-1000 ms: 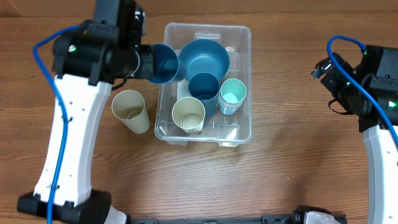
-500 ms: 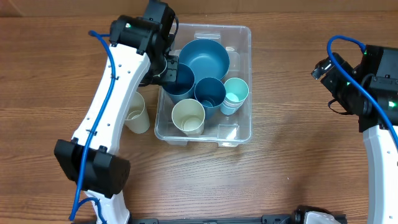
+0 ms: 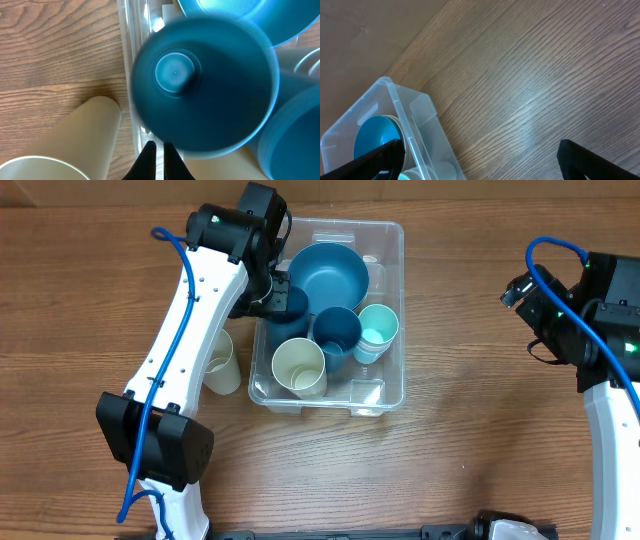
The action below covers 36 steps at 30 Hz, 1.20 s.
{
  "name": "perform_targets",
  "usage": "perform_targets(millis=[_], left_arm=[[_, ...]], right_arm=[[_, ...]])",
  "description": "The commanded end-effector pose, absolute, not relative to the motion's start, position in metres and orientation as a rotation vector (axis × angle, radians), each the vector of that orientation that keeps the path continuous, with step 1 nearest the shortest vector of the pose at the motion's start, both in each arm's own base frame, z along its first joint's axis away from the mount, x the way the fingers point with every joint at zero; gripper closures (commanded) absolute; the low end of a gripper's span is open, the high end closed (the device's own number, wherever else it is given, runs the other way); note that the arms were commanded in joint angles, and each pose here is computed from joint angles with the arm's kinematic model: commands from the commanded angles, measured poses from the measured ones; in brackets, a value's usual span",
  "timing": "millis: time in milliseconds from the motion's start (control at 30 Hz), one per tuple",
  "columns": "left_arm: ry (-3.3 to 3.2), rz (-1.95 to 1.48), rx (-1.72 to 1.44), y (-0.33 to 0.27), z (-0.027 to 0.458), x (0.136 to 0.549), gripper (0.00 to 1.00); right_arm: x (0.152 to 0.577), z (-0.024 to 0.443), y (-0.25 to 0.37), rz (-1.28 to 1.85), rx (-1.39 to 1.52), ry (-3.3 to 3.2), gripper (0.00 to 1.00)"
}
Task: Pack container
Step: 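Carry the teal cup into the bin's far-left area and release, then grasp the last tall cream cup with the left gripper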
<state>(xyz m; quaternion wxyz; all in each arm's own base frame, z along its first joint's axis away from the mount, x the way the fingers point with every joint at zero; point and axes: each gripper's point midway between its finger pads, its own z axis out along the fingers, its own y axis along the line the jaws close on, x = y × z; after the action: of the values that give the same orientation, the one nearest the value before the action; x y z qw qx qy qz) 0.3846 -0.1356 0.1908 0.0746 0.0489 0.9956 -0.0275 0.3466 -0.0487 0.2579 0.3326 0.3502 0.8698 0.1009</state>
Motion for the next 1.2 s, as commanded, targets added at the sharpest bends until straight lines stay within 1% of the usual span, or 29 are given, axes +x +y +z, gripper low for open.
perform_targets(millis=[0, 67, 100, 133, 300, 333, 367, 433, 467, 533, 567, 633, 667, 700, 733, 800, 933, 1000, 1067, 1167], left_arm=[[2.994, -0.08, 0.111, -0.138, 0.186, 0.386, 0.92], [2.991, -0.082, 0.106, -0.139, 0.186, 0.387, 0.92], [2.984, -0.086, 0.105, -0.139, 0.187, 0.388, 0.88], [2.972, -0.091, 0.103, -0.139, 0.19, 0.389, 0.88], [2.915, -0.074, 0.083, -0.133, 0.21, 0.389, 0.87], [2.895, -0.051, 0.045, -0.126, 0.219, 0.39, 0.84], [2.877, -0.041, 0.016, -0.119, 0.227, 0.39, 0.73], [2.833, -0.051, -0.041, -0.103, 0.25, 0.389, 0.62], [2.811, -0.055, -0.071, -0.094, 0.26, 0.388, 0.58], [2.753, -0.055, -0.176, -0.062, 0.288, 0.382, 0.55], [2.729, -0.055, -0.233, -0.046, 0.298, 0.377, 0.49], [2.704, -0.064, -0.336, -0.017, 0.309, 0.367, 0.41], [2.723, -0.081, -0.402, 0.001, 0.31, 0.356, 0.39], [2.754, -0.079, -0.444, 0.012, 0.306, 0.349, 0.39], [2.786, -0.081, -0.457, 0.02, 0.298, 0.345, 0.44], [2.845, -0.093, -0.47, 0.024, 0.281, 0.34, 0.48], [2.957, -0.103, -0.473, 0.02, 0.239, 0.335, 0.48], [3.003, -0.175, -0.437, 0.011, 0.219, 0.334, 0.48], [3.032, -0.234, -0.415, 0.005, 0.202, 0.333, 0.48], [3.058, -0.231, -0.393, 0.005, 0.185, 0.332, 0.46]], right_arm=[[0.349, 0.263, -0.05, 0.267, 0.916, 2.254, 0.0], [0.349, 0.263, -0.05, 0.267, 0.916, 2.254, 0.0], [0.349, 0.263, -0.05, 0.267, 0.916, 2.254, 0.0], [0.349, 0.263, -0.05, 0.267, 0.916, 2.254, 0.0], [0.349, 0.263, -0.05, 0.267, 0.916, 2.254, 0.0], [0.349, 0.263, -0.05, 0.267, 0.916, 2.254, 0.0], [0.349, 0.263, -0.05, 0.267, 0.916, 2.254, 0.0], [0.349, 0.263, -0.05, 0.267, 0.916, 2.254, 0.0], [0.349, 0.263, -0.05, 0.267, 0.916, 2.254, 0.0], [0.349, 0.263, -0.05, 0.267, 0.916, 2.254, 0.0], [0.349, 0.263, -0.05, 0.267, 0.916, 2.254, 0.0], [0.349, 0.263, -0.05, 0.267, 0.916, 2.254, 0.0], [0.349, 0.263, -0.05, 0.267, 0.916, 2.254, 0.0], [0.349, 0.263, -0.05, 0.267, 0.916, 2.254, 0.0], [0.349, 0.263, -0.05, 0.267, 0.916, 2.254, 0.0], [0.349, 0.263, -0.05, 0.267, 0.916, 2.254, 0.0], [0.349, 0.263, -0.05, 0.267, 0.916, 2.254, 0.0], [0.349, 0.263, -0.05, 0.267, 0.916, 2.254, 0.0], [0.349, 0.263, -0.05, 0.267, 0.916, 2.254, 0.0], [0.349, 0.263, -0.05, 0.267, 0.916, 2.254, 0.0]])
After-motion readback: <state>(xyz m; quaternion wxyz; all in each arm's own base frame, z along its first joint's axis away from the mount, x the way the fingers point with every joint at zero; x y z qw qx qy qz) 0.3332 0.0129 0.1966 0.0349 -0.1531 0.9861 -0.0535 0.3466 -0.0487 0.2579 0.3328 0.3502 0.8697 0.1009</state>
